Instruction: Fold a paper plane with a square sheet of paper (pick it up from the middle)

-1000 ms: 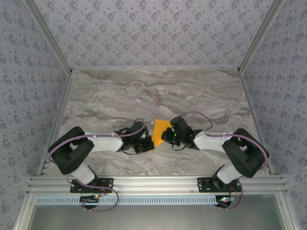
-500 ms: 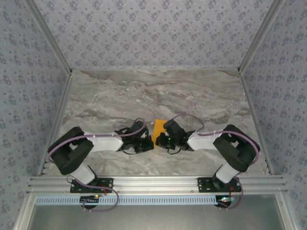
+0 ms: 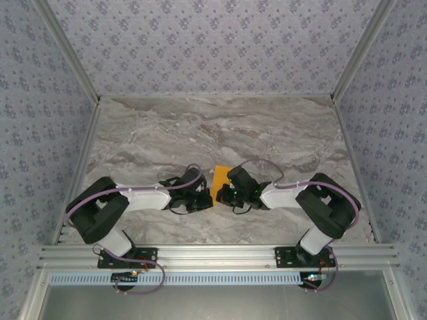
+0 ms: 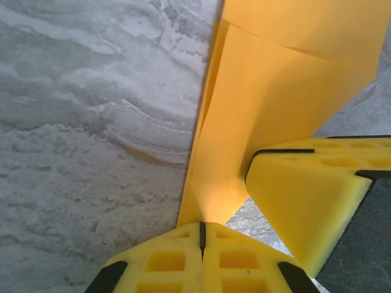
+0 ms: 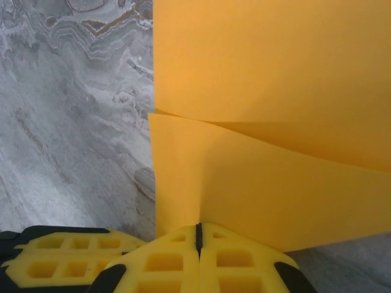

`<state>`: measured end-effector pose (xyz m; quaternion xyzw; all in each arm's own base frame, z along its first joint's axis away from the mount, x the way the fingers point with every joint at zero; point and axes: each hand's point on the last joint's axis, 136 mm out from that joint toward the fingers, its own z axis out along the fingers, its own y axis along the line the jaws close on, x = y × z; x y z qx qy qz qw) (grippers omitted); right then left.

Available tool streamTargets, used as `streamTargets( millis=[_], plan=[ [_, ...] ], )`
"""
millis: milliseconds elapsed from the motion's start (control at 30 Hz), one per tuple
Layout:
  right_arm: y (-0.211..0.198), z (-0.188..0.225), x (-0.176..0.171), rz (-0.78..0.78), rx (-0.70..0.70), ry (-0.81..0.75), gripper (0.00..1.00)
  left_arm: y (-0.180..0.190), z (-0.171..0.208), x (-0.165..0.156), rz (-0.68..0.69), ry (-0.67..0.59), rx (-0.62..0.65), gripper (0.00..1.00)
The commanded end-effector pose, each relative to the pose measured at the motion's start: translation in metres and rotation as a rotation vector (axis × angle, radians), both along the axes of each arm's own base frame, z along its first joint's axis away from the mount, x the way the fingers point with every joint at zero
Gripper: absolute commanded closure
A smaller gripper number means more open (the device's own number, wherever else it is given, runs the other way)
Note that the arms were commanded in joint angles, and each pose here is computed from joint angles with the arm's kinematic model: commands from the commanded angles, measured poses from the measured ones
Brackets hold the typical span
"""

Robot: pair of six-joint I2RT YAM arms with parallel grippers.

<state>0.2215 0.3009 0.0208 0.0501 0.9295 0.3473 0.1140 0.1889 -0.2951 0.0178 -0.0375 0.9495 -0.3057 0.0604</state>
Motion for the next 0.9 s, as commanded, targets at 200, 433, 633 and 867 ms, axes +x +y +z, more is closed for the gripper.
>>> streamTargets(
  millis=[200,433,633,867],
  plan=[
    [-0.048,-0.024,0.014,-0.008,-0.107,-0.055,1.0,0.049,-0.044,-0.026,0.053,0.14,0.252,1.0],
    [-0.105,-0.015,0.039,-0.156,-0.135,-0.042,1.0,0.054,-0.051,-0.031,0.052,0.179,0.28,1.0],
    [-0.091,0.026,0.046,-0.119,-0.077,-0.132,1.0,0.043,-0.042,-0.023,0.031,0.148,0.247,1.0],
    [-0.018,0.036,0.02,0.043,-0.004,-0.137,1.0,0.04,-0.04,-0.02,0.024,0.141,0.246,1.0]
  ],
)
